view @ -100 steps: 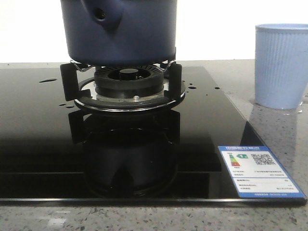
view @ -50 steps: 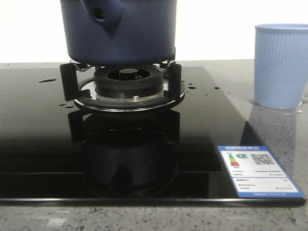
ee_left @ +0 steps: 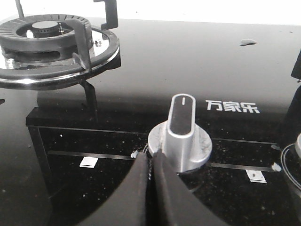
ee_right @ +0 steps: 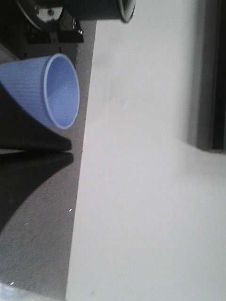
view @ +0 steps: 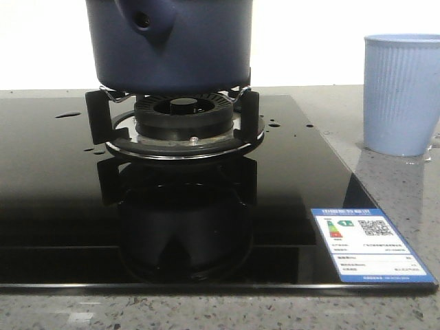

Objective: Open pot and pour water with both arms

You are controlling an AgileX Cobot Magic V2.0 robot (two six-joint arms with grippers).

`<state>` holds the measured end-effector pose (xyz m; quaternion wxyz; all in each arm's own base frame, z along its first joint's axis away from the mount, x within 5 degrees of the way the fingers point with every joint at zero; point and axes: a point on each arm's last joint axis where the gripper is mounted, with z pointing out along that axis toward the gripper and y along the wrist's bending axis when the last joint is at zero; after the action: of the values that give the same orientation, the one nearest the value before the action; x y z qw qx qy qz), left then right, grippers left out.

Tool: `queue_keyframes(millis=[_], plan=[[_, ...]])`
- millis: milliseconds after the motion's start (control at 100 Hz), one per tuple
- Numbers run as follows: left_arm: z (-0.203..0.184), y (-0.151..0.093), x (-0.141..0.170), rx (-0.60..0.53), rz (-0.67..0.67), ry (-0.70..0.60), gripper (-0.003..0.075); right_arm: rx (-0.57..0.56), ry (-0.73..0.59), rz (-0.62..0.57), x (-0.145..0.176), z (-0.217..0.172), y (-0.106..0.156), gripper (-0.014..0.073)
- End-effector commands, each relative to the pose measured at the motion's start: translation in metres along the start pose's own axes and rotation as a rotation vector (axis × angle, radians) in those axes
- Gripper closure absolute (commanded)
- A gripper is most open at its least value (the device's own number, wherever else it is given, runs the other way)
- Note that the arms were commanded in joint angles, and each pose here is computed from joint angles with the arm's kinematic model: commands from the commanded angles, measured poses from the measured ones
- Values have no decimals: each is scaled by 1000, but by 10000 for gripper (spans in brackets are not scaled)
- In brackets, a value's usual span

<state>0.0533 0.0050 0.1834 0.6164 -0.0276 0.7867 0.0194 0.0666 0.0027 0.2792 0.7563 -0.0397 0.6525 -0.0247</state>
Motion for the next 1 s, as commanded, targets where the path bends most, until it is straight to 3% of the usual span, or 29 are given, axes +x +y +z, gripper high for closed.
queue_keyframes(millis=[0, 280, 380, 730, 990], plan=[[2, -1, 6, 13, -14, -37, 739, 28, 14, -5, -3, 0, -3, 662], [2, -1, 6, 13, -14, -37, 739, 57, 107, 20, 20, 1, -4, 662], [2, -1, 6, 13, -14, -37, 739, 50, 142, 103, 36, -1, -2, 662], [2, -1, 6, 13, -14, -37, 739, 53, 217, 96, 86, -17, 3, 662], [2, -1, 6, 13, -14, -37, 739, 104, 380, 166, 102, -29, 3, 662]])
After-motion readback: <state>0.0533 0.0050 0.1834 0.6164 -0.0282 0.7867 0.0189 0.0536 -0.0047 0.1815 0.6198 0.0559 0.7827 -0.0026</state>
